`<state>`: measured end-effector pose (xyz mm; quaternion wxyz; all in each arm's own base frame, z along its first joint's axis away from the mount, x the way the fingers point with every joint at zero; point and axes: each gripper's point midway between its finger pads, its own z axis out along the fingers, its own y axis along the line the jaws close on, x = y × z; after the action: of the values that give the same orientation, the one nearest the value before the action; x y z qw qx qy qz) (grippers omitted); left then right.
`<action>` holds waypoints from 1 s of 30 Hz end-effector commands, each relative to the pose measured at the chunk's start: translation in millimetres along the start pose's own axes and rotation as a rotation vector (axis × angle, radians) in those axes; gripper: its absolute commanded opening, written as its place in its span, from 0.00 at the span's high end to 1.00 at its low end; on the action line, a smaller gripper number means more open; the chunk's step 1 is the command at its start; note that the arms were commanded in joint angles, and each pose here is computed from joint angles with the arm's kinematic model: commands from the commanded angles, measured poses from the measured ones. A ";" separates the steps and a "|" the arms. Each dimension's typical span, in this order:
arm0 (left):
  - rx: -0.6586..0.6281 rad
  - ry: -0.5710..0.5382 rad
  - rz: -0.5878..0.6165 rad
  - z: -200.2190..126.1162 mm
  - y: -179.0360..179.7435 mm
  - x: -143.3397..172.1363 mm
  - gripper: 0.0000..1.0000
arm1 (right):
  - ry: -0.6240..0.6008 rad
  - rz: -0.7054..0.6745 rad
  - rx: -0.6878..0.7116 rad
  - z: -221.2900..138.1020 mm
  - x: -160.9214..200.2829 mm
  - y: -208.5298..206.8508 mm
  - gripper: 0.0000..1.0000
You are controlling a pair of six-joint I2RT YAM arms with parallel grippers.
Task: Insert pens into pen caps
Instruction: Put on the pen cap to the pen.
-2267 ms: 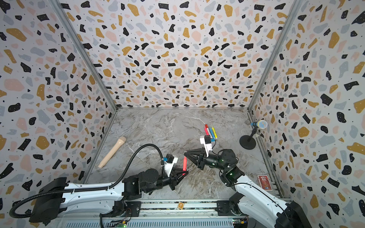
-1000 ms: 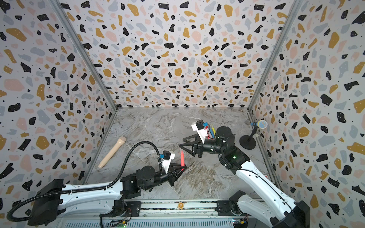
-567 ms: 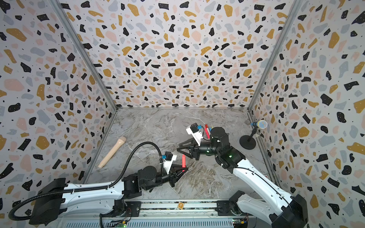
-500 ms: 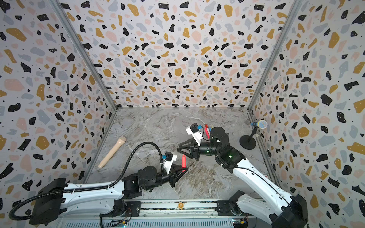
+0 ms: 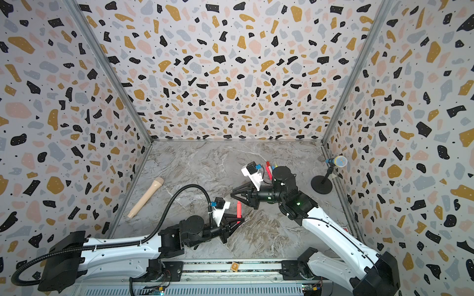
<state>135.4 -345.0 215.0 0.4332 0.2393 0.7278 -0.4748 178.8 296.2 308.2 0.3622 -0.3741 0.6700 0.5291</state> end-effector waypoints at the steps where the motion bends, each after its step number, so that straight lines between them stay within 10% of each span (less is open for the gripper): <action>1: 0.033 -0.072 0.009 -2.1 -12.9 -26.3 1.00 | -0.003 -0.011 -0.008 -1.5 1.1 4.6 0.75; 8: 0.025 -0.082 0.014 -2.8 -12.2 -29.3 1.00 | 0.006 -0.005 -0.023 -0.4 5.3 7.4 0.99; 30: 0.139 -0.407 0.144 -66.8 -53.1 -145.3 1.00 | 0.081 0.111 -0.002 19.6 120.9 15.9 1.00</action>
<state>117.8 -315.0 206.2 0.4215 0.3342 0.7279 -0.4252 145.6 300.3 285.9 0.4329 -0.3295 0.6354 0.5480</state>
